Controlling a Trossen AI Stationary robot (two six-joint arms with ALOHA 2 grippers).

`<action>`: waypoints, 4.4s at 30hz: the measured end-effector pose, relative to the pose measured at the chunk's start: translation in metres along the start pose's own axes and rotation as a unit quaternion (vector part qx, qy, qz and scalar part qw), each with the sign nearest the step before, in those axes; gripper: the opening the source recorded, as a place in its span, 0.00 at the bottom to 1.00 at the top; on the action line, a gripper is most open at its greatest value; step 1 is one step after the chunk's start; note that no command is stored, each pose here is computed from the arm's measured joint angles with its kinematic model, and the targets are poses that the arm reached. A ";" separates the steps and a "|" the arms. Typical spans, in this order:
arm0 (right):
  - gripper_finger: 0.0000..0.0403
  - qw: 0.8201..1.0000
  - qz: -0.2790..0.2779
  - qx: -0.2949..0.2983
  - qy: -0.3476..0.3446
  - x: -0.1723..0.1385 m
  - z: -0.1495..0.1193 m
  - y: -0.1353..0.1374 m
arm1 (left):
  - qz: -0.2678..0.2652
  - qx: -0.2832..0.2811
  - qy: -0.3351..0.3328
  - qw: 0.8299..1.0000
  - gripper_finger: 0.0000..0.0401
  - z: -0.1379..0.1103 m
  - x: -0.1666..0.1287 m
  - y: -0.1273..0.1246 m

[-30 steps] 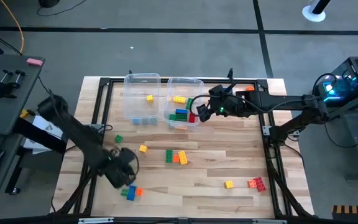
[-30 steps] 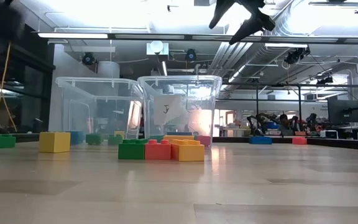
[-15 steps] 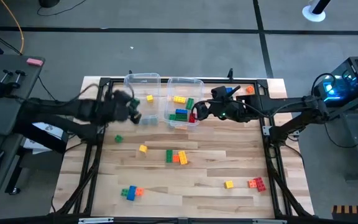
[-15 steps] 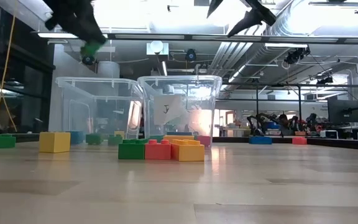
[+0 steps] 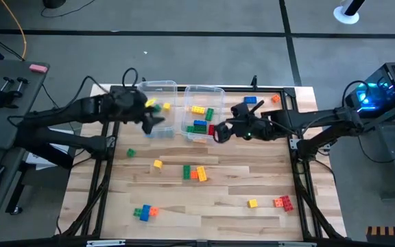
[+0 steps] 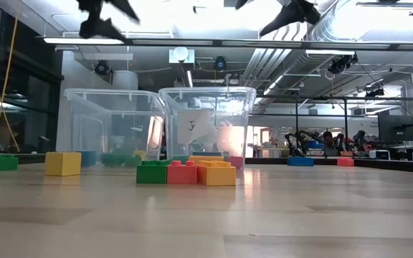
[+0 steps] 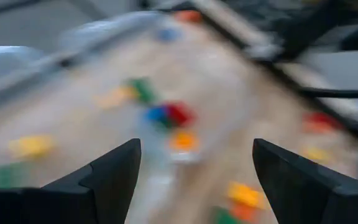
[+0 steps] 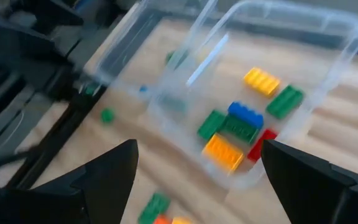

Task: Sort blocks by size
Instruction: Put the yellow big game piece into the right transparent bin

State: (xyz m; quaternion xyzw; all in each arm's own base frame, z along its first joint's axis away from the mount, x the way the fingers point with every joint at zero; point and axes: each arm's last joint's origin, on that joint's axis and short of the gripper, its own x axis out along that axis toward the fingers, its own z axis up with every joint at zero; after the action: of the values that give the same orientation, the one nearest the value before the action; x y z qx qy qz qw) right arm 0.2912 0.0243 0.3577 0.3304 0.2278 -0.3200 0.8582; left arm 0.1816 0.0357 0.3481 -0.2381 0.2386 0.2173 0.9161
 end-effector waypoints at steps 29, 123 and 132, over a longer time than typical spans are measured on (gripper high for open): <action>0.84 0.949 -0.233 0.008 0.212 0.151 -0.201 0.087 | -0.248 -0.056 -0.112 0.961 0.74 -0.085 -0.042 -0.082; 0.37 0.963 -0.226 -0.122 0.086 0.192 0.038 0.004 | -0.327 -0.037 -0.212 0.920 0.74 -0.058 -0.077 -0.069; 0.38 0.963 -0.226 -0.117 0.086 0.192 0.038 0.004 | -0.327 -0.038 -0.212 0.920 0.74 -0.058 -0.077 -0.069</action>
State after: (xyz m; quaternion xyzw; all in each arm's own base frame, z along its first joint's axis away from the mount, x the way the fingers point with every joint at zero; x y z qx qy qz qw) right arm 0.4332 -0.0770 0.2693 0.1940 0.4056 -0.4468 0.7735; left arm 0.1368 -0.0726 0.3676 -0.2855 -0.0610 -0.0403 0.9556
